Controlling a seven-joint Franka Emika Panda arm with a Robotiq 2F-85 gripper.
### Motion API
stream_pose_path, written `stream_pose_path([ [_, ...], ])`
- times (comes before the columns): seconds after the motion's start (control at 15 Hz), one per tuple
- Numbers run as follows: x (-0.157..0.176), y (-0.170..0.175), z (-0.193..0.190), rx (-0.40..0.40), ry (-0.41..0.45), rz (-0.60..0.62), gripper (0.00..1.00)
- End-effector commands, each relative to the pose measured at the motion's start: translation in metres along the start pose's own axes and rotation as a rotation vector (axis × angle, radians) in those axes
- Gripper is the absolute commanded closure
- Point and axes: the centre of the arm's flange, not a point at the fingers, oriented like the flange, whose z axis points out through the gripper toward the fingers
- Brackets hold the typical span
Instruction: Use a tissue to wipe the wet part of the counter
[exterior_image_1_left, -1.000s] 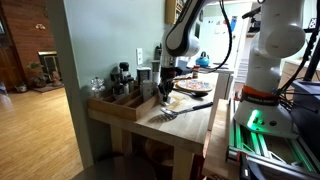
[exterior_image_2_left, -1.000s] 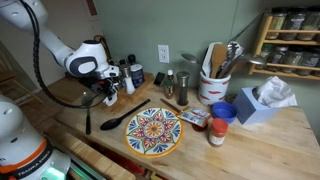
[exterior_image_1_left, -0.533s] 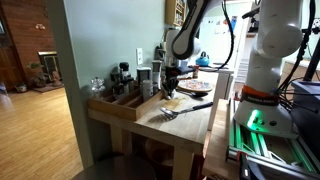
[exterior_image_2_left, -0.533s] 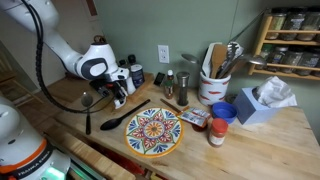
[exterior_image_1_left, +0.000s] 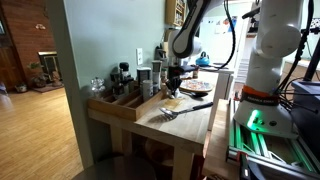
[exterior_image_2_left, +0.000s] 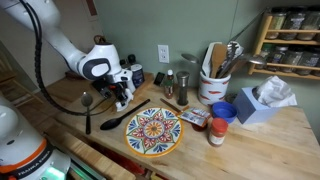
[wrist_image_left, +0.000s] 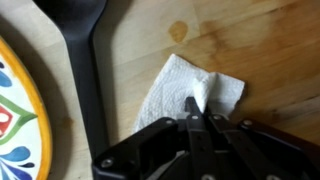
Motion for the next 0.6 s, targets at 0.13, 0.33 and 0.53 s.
stream_pose_path([
  [0.13,-0.047,-0.042,0.018,0.116,-0.154,-0.195,0.99],
  [0.33,-0.060,-0.077,0.019,0.171,-0.215,-0.317,0.99],
  [0.53,-0.072,-0.108,0.016,0.203,-0.196,-0.369,0.99],
])
